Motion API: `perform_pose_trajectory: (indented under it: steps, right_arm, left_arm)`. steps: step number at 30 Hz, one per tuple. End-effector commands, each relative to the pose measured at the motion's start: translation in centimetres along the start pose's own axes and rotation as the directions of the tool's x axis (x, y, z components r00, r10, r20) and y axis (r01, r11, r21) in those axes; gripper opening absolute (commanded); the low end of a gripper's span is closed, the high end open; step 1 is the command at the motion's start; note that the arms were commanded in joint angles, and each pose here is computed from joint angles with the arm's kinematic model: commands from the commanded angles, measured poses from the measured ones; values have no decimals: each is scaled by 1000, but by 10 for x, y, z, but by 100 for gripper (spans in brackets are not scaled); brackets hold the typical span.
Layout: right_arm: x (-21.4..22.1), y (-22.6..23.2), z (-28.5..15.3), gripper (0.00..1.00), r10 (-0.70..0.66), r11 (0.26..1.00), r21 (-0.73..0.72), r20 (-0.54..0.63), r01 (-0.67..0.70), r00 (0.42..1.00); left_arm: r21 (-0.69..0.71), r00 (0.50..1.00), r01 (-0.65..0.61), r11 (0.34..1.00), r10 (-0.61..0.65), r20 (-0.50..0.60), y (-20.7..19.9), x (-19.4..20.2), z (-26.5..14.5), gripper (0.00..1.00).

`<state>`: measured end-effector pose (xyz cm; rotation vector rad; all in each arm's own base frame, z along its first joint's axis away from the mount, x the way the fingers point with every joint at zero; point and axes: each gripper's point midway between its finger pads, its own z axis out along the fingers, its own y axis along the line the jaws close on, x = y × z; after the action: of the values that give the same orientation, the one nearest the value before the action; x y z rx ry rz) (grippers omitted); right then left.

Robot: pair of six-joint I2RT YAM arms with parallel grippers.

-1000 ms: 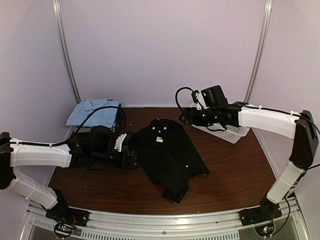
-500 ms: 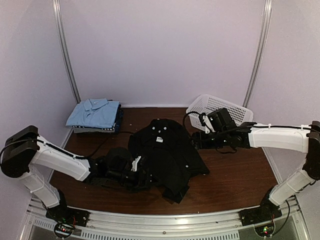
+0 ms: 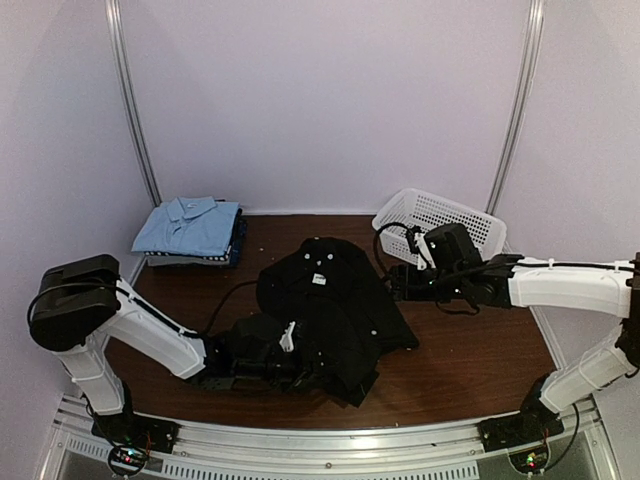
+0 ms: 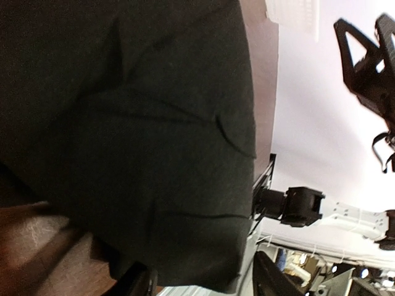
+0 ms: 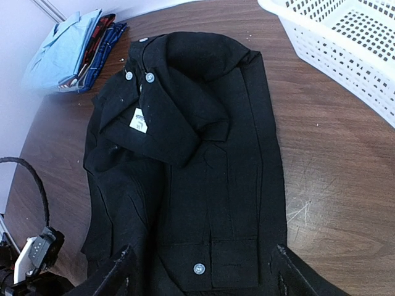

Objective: Fold and stack the long sleeve shirts
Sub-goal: Flatten out the crumpled shirt at the center of the board.

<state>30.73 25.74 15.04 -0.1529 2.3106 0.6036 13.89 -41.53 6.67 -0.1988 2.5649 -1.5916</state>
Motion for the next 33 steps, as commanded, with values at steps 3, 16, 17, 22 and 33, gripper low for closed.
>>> perform_pose_trajectory:
  steps: [3,16,17,22,33]
  right_arm:
    - [-6,0,-5,75,6,1000,9,44,-7,999]
    - [-2,6,30,76,-81,995,60,2,81,997]
    - [-3,7,34,76,-89,994,63,-1,89,996]
    - [-3,20,53,77,-127,990,65,-23,128,992]
    - [14,42,113,78,-203,974,81,-113,213,973]
  left_arm:
    - [127,994,2,992,-17,111,-30,-21,-4,26]
    - [-157,868,-58,986,127,481,-6,-95,-120,0]
    - [-186,853,-58,981,146,502,-3,-101,-131,0]
    - [-317,772,-34,948,226,594,13,-131,-195,0]
    - [-496,676,-9,868,371,637,15,-182,-281,0]
